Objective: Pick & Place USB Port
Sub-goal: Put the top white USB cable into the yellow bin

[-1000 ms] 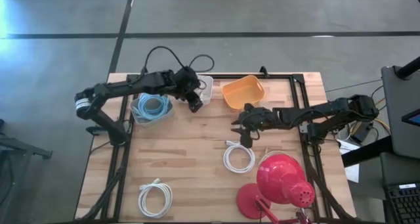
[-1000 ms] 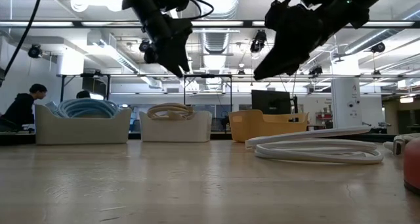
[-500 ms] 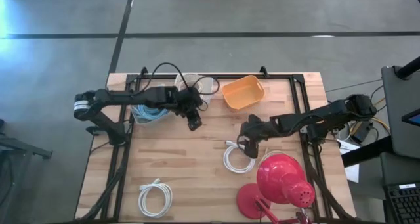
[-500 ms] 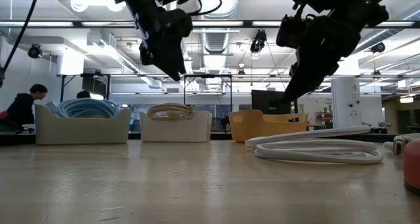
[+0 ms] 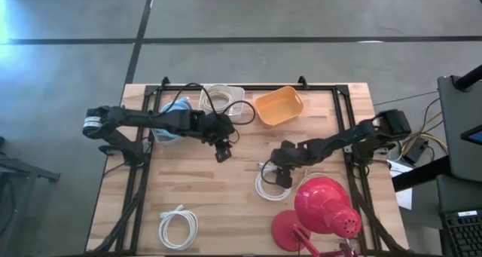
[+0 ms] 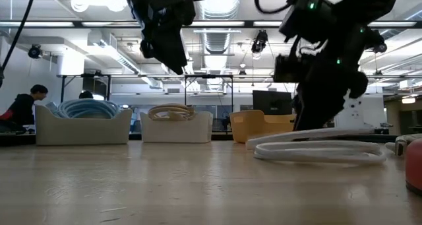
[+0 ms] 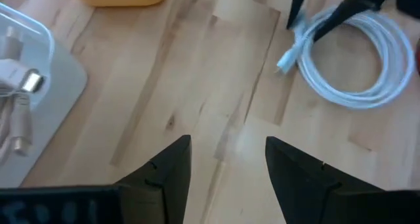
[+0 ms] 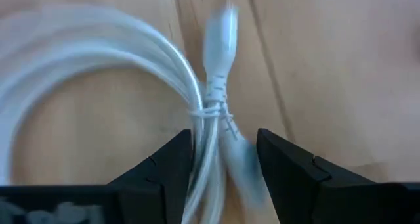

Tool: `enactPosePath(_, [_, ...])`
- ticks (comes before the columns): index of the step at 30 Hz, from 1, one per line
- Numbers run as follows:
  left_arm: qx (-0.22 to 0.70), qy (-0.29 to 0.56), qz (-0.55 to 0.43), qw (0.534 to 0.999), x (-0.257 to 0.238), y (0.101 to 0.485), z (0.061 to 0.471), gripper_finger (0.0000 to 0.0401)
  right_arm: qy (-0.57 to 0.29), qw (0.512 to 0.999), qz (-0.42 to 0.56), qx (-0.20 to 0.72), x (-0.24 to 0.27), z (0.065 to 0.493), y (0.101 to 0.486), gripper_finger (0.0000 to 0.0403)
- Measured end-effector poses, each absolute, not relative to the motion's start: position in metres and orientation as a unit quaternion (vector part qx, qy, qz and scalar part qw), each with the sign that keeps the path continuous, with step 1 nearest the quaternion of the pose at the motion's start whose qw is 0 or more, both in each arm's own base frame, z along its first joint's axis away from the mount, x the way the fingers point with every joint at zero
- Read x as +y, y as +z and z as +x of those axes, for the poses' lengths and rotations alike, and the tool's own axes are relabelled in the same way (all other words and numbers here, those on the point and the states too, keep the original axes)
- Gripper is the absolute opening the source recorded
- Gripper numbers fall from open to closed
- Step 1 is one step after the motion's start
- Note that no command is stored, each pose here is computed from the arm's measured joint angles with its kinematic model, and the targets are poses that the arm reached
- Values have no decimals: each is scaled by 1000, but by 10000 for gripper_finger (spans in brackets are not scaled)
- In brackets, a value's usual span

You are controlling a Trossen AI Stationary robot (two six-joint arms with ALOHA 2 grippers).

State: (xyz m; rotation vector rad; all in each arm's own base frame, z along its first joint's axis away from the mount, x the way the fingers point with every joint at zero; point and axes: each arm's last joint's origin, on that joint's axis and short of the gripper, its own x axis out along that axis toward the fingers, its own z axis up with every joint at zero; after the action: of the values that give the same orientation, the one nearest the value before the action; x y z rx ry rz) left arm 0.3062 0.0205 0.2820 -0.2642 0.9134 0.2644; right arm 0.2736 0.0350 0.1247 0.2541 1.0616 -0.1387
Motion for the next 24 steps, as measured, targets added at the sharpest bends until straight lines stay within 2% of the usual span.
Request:
enactPosePath(5, [437,138,-120,881,20,282,306,188,-71,849,116,511,35,277,114,155])
enactPosePath(15, [438,138,-118,881,21,282,306,188,-72,863,120,486,33,270,136,55])
enactPosePath(19, [437,138,-118,881,21,282,306,188,-75,888,125,435,28,266,164,52])
enactPosePath(24, [437,138,-118,881,21,282,306,188,-167,917,48,359,13,252,200,57])
